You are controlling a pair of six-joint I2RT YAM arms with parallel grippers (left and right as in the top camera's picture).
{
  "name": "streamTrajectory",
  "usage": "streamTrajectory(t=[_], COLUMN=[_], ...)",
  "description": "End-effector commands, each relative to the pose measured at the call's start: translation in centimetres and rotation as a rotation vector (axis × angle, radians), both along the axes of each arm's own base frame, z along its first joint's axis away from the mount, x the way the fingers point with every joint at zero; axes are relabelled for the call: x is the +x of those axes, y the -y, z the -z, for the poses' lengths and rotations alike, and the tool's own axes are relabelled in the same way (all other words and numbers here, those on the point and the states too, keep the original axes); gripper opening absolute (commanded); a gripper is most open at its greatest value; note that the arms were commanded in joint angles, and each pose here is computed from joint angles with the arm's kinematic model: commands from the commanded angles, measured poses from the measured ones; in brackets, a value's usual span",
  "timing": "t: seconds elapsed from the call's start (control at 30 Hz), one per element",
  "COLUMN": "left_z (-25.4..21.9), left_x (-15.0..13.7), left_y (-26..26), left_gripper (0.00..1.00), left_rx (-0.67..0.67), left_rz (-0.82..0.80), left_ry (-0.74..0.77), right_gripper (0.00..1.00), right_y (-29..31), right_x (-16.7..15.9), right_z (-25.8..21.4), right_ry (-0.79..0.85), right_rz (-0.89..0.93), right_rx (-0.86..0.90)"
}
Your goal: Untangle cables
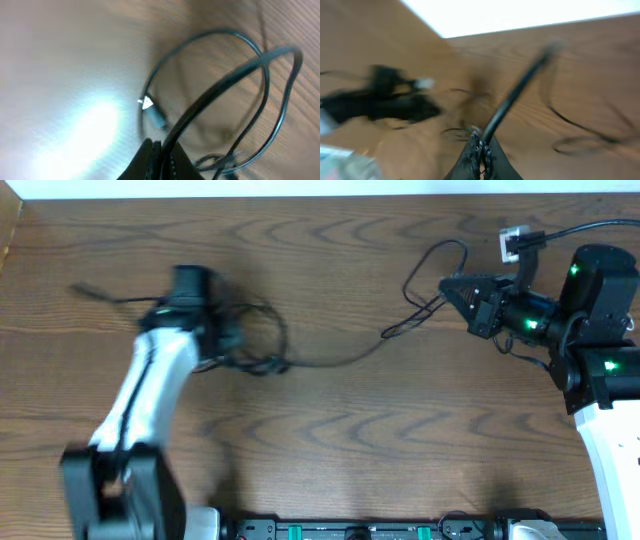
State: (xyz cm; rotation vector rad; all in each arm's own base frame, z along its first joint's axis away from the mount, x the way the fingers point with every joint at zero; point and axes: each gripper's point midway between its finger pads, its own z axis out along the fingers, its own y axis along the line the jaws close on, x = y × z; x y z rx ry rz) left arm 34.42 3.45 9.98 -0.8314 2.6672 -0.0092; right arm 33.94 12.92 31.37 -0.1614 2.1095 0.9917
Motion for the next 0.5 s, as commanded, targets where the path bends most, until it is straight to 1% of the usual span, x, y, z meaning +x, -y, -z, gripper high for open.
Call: streamTrajectory(t=[0.0, 0.03, 0.13, 0.2, 0.27, 0.43, 0.47], left_z=[-1.5, -1.3, -0.3, 1.0, 2.1, 3.8, 3.9], left_x=[-2.9, -4.1, -6.5, -7.8, -8.0, -7.9, -7.9], left_y=[-6.8, -8.2, -10.8, -11.4, -11.4, -11.2, -11.2], left_gripper=[0.07, 0.08, 0.08, 0.07, 0.08, 0.08, 0.08], left_rx=[0.101, 0.084, 0.040, -0.041, -0.111, -0.180, -0.183], left_rz=[-0.320, -0.409, -0.608, -0.741, -0.773, -0.786, -0.785], left_ry=[-0.005, -0.018, -0.044, -0.053, -0.044, -0.014, -0.012], right_gripper=[0.01, 0.01, 0.01, 0.01, 0.01, 0.01, 0.01], right_y=[2.8, 3.6, 6.1, 8.1, 10.3, 16.4, 17.2], right_x=[1.2, 1.3, 1.5, 1.5, 1.4, 0.5, 0.3], right_z=[1.2, 1.9, 3.6, 4.6, 5.4, 6.8, 7.0], right_ry=[-0.006, -0.028, -0.080, -0.112, -0.149, -0.237, -0.248], right_rz=[0.164, 0.207, 0.330, 0.425, 0.536, 0.868, 0.912], right_rx=[-0.132, -0.167, -0.264, -0.344, -0.408, -0.571, -0.600])
